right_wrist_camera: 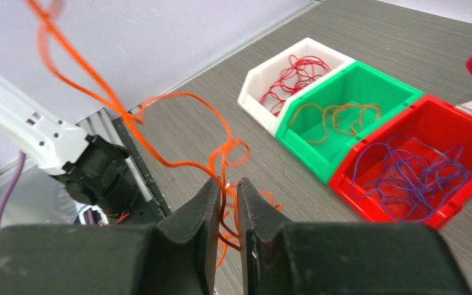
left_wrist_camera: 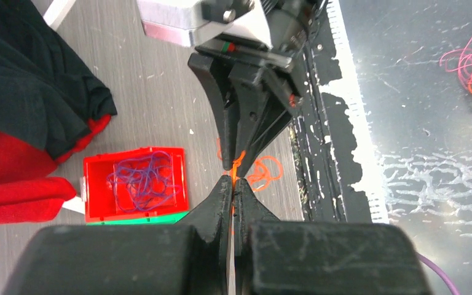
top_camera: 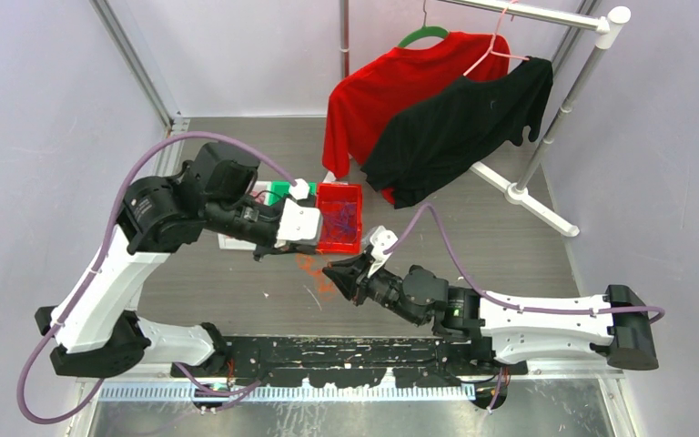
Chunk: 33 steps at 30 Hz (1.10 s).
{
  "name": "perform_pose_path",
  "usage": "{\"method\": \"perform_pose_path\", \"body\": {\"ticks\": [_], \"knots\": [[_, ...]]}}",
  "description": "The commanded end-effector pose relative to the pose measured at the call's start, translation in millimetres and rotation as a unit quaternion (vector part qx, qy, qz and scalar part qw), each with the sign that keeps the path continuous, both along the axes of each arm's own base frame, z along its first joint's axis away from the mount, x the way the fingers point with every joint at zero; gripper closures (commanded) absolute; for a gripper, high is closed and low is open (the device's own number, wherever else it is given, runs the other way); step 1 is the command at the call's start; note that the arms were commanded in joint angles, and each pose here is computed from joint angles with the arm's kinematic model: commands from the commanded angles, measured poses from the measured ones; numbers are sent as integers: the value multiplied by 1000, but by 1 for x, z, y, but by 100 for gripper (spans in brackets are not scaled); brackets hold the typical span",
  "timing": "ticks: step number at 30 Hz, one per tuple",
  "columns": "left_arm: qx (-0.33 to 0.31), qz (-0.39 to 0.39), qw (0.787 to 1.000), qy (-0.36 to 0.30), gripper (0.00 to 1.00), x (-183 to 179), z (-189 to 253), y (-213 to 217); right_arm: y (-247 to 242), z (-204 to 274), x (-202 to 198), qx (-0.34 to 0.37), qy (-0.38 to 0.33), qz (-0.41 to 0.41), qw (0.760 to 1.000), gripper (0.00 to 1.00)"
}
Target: Untangle the cables
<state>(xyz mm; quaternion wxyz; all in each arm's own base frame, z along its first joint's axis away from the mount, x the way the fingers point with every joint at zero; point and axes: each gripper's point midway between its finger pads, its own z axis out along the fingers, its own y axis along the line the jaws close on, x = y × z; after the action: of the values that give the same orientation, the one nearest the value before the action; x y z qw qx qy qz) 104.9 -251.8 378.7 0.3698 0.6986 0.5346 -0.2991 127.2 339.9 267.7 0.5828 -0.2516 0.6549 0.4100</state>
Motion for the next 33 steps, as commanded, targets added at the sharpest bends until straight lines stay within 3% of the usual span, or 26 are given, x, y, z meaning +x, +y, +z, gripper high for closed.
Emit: {"method": "perform_pose_path", "body": {"ticks": [1,5,11,19,26,33], "knots": [[-36,-35,999,11,100,-23,27,4,-13,12,23,35,-2,-72,997,77],[-37,-48,997,43,100,-30,31,0,-15,8,38,37,-1,-114,993,66],[-44,-55,995,69,100,-37,36,-4,3,16,45,34,-19,-116,992,38],[-47,-56,994,77,100,-39,38,-5,-1,22,50,56,-19,-135,989,40],[-40,-50,997,53,100,-31,30,-4,-29,36,36,118,-4,-111,987,38],[-52,-57,994,72,100,-33,39,-12,-29,30,40,102,-5,-125,987,38]]}}
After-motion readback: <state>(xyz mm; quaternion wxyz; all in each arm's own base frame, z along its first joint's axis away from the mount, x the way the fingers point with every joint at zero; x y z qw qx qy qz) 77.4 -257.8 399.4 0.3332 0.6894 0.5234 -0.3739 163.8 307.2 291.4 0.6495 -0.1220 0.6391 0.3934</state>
